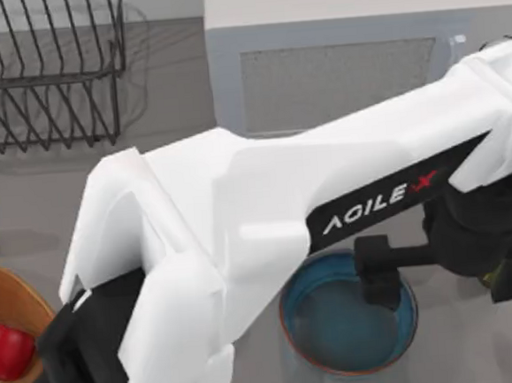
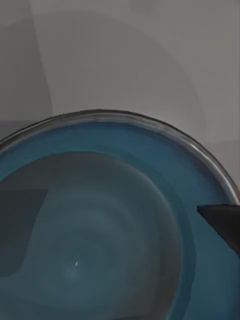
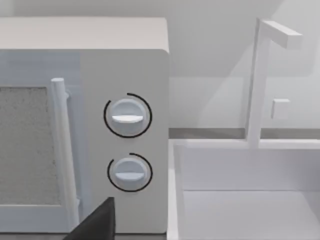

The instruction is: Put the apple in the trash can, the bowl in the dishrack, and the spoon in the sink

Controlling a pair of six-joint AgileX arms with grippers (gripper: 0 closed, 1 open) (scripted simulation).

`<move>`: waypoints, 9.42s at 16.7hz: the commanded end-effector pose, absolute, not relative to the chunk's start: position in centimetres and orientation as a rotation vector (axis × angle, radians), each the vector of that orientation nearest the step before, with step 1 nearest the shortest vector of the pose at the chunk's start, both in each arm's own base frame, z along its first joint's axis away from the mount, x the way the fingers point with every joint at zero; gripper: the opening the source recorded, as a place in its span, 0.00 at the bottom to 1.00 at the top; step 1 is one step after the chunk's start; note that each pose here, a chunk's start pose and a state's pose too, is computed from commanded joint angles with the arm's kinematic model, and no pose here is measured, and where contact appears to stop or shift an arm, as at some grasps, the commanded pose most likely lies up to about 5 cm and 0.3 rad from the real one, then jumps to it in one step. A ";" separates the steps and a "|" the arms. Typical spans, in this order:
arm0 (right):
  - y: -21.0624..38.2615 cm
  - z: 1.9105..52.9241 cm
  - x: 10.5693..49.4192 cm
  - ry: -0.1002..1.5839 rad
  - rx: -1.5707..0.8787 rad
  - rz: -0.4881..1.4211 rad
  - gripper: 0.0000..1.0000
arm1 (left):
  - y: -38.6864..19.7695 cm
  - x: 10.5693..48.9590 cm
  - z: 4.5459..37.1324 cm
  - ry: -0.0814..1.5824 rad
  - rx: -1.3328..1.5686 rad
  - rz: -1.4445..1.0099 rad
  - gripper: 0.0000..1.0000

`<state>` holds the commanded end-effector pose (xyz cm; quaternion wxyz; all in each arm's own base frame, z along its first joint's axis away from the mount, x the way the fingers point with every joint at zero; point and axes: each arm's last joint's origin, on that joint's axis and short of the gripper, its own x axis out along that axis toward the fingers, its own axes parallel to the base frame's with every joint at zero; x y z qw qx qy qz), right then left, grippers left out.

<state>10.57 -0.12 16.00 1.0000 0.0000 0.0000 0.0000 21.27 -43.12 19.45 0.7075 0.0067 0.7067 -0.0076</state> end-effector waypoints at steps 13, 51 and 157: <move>-0.1 16.0 10.6 0.000 0.000 0.000 1.00 | -41.6 23.3 12.8 1.571 0.015 -0.016 1.00; -0.1 16.0 10.6 0.000 0.000 0.000 1.00 | -38.7 25.9 18.2 1.606 0.090 0.272 0.00; -0.1 16.0 10.6 0.000 0.000 0.000 1.00 | 0.8 23.4 26.6 -0.009 -0.001 -0.013 1.00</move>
